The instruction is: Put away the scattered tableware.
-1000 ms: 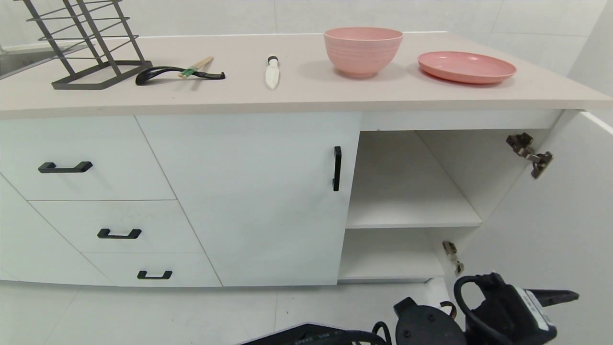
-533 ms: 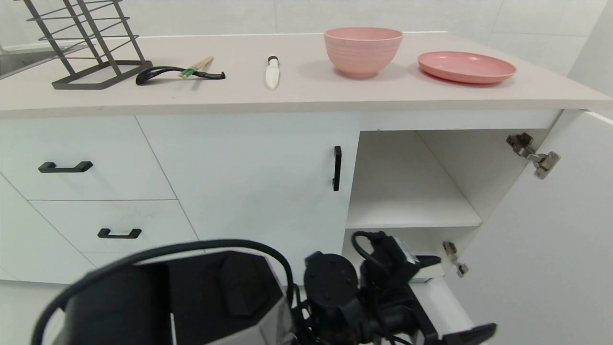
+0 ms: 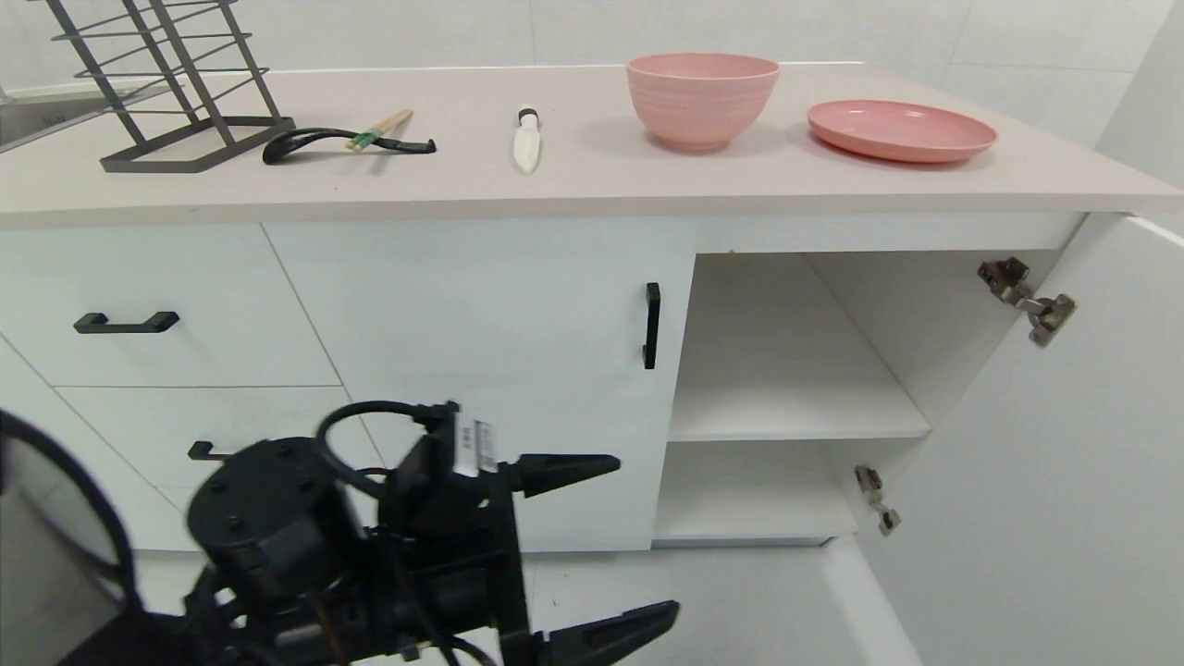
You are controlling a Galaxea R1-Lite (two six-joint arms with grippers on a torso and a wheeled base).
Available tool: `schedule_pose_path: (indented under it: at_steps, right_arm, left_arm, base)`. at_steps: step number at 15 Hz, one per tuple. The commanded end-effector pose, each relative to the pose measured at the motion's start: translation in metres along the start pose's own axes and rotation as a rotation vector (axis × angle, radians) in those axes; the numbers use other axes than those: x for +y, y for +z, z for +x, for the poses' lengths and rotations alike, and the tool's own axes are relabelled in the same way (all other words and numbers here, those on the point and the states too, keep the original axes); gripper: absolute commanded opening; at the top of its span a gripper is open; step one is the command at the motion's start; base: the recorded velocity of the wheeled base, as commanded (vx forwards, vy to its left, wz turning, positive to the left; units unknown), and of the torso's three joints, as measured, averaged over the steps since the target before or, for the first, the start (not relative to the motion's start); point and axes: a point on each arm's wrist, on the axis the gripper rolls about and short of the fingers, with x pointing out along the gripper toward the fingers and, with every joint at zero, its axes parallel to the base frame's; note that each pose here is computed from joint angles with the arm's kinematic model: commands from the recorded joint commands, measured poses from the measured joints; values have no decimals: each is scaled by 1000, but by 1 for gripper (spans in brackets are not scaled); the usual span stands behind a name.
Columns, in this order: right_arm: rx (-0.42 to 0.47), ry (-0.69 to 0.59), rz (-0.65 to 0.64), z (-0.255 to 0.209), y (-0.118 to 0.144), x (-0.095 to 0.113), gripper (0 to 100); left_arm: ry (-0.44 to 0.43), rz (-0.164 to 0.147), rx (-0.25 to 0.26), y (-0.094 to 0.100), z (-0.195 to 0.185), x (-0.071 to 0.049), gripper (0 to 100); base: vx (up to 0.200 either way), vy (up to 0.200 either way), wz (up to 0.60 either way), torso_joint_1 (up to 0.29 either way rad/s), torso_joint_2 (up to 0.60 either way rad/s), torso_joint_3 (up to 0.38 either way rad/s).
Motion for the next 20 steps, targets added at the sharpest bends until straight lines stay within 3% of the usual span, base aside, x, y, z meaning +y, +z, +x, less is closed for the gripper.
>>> schedule_pose_path:
  at_steps: [1,2,3,4,5,7,8,9,10,11,12,13,14,15,16,17,18,20]
  right_arm:
    - [112,15,53,-1,-12,2,100]
    - [200,30,93,-2,-21,5,100]
    - [212,32,101,-2,-23,5,100]
    - [226,21,125,-3,-24,5,100]
    - [236,-23,165,-3,-24,4,100]
    - [249,-86,187,-3,-25,3,100]
    - [255,-110,186,-3,-25,3,100]
    - [255,-110,186,-3,-25,3,100]
    - [257,-113,187,-3,-25,3,100]
    - [261,-123,187,-3,-25,2,100]
    - [275,-183,174,-3,-26,1,100]
    - [297,-245,165,-4,-27,0,100]
    - [334,-282,177,-5,-31,0,100]
    - [351,-306,209,-6,-32,0,100]
    - [351,-306,212,-6,-32,0,100]
    - [344,-320,252,-6,-32,0,100]
    - [345,-318,252,-6,-32,0,100]
    - [345,-319,255,-6,-32,0,100]
  left_arm:
    - [88,61,-55,24,-70,-21,100]
    - [132,98,-96,32,-93,-33,100]
    - [144,113,-118,36,-97,-35,100]
    - [204,146,-155,46,-112,-40,100]
    - [320,190,-189,57,-138,-49,100]
    - [412,197,-180,57,-160,-65,100]
    - [475,166,-152,50,-177,-83,100]
    - [495,149,-141,45,-183,-92,100]
    - [555,112,-144,26,-201,-123,100]
    - [599,90,-154,14,-207,-138,100]
    - [711,32,-159,-3,-212,-152,100]
    - [811,-22,-132,-13,-213,-150,100]
    - [908,-57,-139,-16,-214,-149,100]
    - [1075,-84,-149,-27,-217,-153,100]
    - [1080,-85,-144,-27,-217,-153,100]
    - [1178,-58,-92,-31,-219,-152,100]
    - [1231,-49,-92,-31,-220,-151,100]
    - [1240,-55,-98,-31,-220,-151,100]
  base:
    - [0,0,0,0,0,0]
    - [0,0,0,0,0,0]
    - [0,0,0,0,0,0]
    - [0,0,0,0,0,0]
    - [0,0,0,0,0,0]
    - [0,0,0,0,0,0]
    - [0,0,0,0,0,0]
    - [0,0,0,0,0,0]
    - [0,0,0,0,0,0]
    - [0,0,0,0,0,0]
    - [0,0,0,0,0,0]
    - [0,0,0,0,0,0]
    - [0,0,0,0,0,0]
    - [0,0,0,0,0,0]
    - [0,0,0,0,0,0]
    - [0,0,0,0,0,0]
    - [0,0,0,0,0,0]
    - [0,0,0,0,0,0]
